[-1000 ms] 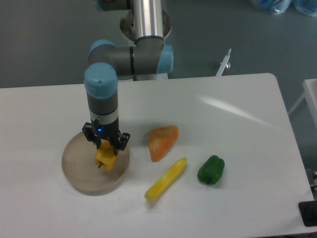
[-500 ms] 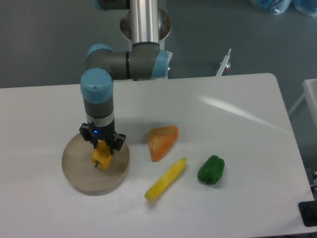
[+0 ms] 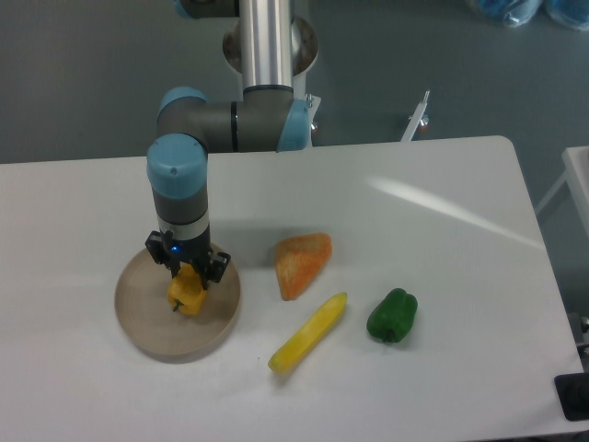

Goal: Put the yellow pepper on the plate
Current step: 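Open the gripper to release the yellow pepper onto the plate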

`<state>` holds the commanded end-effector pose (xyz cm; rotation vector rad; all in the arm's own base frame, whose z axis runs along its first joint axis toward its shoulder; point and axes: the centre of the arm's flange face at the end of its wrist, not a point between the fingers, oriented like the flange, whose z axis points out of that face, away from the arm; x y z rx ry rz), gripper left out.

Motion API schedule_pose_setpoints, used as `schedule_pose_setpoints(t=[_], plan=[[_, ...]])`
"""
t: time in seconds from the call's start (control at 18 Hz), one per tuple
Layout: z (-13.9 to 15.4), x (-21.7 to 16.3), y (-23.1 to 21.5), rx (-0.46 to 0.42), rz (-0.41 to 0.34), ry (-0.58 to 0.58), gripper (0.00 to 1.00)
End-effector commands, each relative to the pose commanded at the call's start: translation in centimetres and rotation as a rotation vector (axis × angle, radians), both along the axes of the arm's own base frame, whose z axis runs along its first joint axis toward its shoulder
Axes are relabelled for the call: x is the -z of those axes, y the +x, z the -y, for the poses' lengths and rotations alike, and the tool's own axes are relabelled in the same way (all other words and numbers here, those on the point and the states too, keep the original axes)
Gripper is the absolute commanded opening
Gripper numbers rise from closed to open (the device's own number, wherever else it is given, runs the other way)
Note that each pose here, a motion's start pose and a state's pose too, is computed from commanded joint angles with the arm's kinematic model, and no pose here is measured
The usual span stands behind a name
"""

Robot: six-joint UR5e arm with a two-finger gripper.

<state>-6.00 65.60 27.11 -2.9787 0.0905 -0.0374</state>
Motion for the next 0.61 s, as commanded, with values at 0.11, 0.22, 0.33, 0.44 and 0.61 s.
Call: schedule_pose_setpoints(t=[0.11, 0.22, 0.33, 0.44, 0.61], plan=[[0.0, -0.2, 0.0, 0.000, 0.001, 0.003, 0.51], [-0.1, -0.2, 0.0, 0.000, -0.001, 0.003, 0.62], [-0.1, -0.3, 0.0, 0.000, 0.000, 0.006, 0.95], [-0.1, -0.6, 0.0, 0.002, -0.002, 0.011, 1.00], [-0.1, -1.4, 0.0, 0.003, -0.006, 0.022, 1.00]])
